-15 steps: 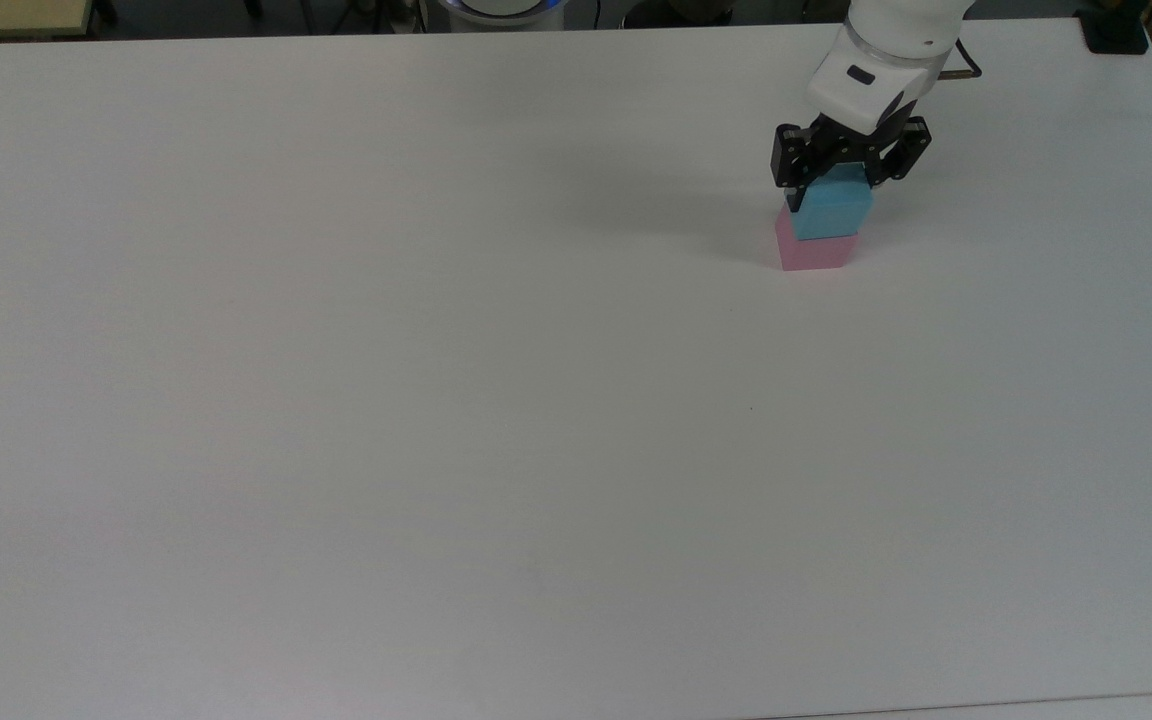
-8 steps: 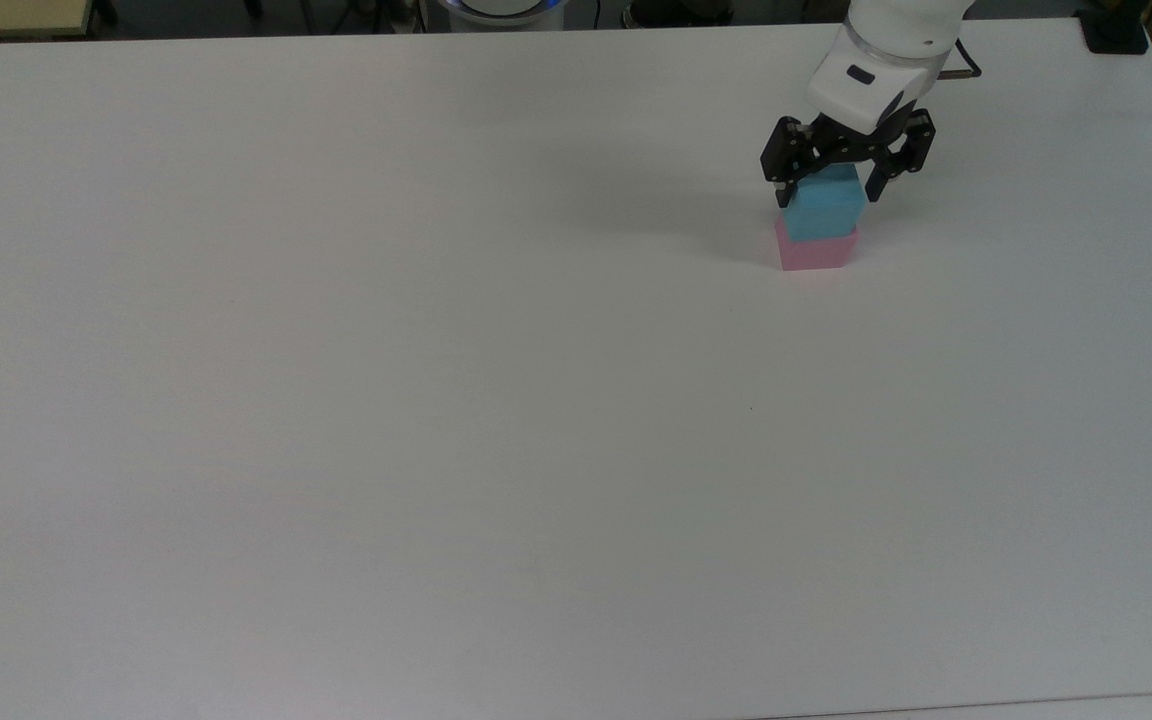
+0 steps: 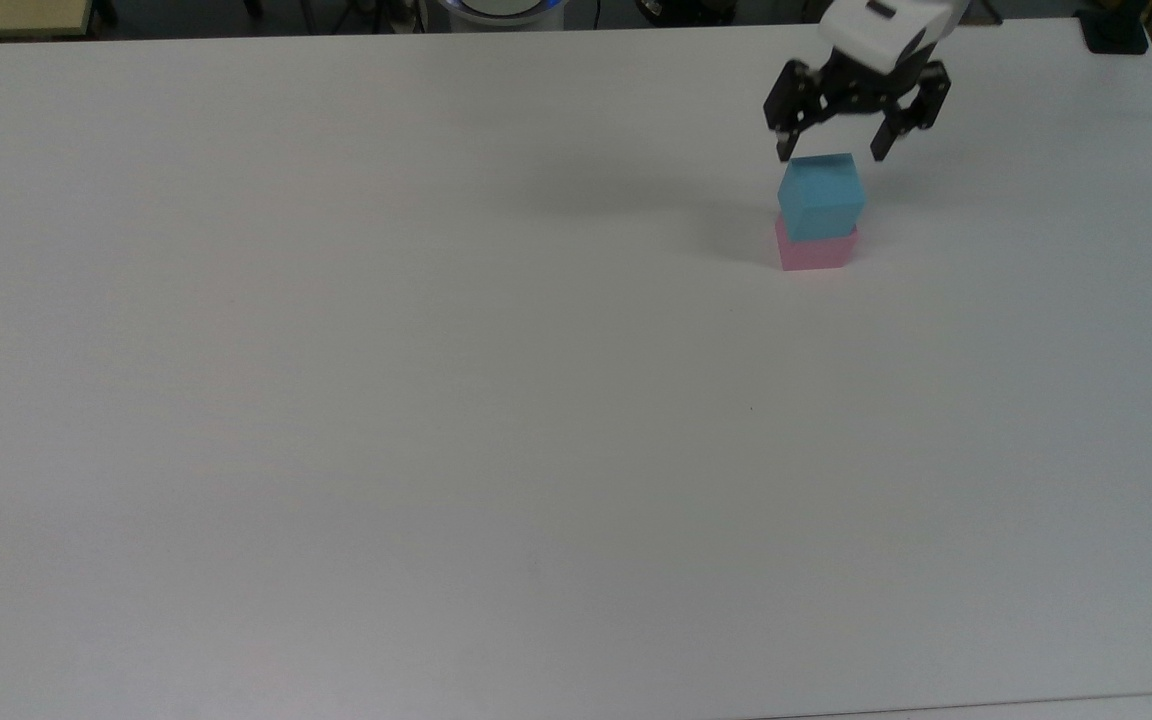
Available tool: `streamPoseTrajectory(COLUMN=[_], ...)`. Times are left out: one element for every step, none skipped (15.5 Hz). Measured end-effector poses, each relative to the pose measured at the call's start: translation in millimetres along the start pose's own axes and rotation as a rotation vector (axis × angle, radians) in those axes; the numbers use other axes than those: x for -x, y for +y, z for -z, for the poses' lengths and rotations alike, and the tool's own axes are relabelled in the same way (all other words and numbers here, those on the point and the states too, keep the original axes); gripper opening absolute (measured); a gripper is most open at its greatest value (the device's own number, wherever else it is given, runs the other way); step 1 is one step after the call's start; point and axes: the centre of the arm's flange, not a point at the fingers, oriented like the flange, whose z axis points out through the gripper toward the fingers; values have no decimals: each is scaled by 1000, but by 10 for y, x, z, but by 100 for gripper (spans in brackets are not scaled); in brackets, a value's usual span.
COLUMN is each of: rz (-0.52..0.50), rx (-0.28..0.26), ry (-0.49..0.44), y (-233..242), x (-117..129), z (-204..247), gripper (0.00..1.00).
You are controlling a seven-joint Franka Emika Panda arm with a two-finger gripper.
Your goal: Put blue cube on pink cube
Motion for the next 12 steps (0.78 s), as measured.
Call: streamPoseTrajectory(rz=[-6,-13,-15,-11,0,15,28,35,35,34,34,37], rx=[6,11,12,9,-2,-13,-17,-15,-12,-10,-10,-12], ry=[1,0,-4,-13,-24,-32,-41,-51,-55,-53,-49,-46], y=[22,48,86,131,183,246,316,401,495,598,714,851], x=[-4,-5,-2,8,22,39,60,83,93,79,44,-4], z=[183,361,562,764,965,1177,1362,1531,1658,1742,1787,1806], gripper=[100,100,100,100,100,100,100,100,100,100,100,100])
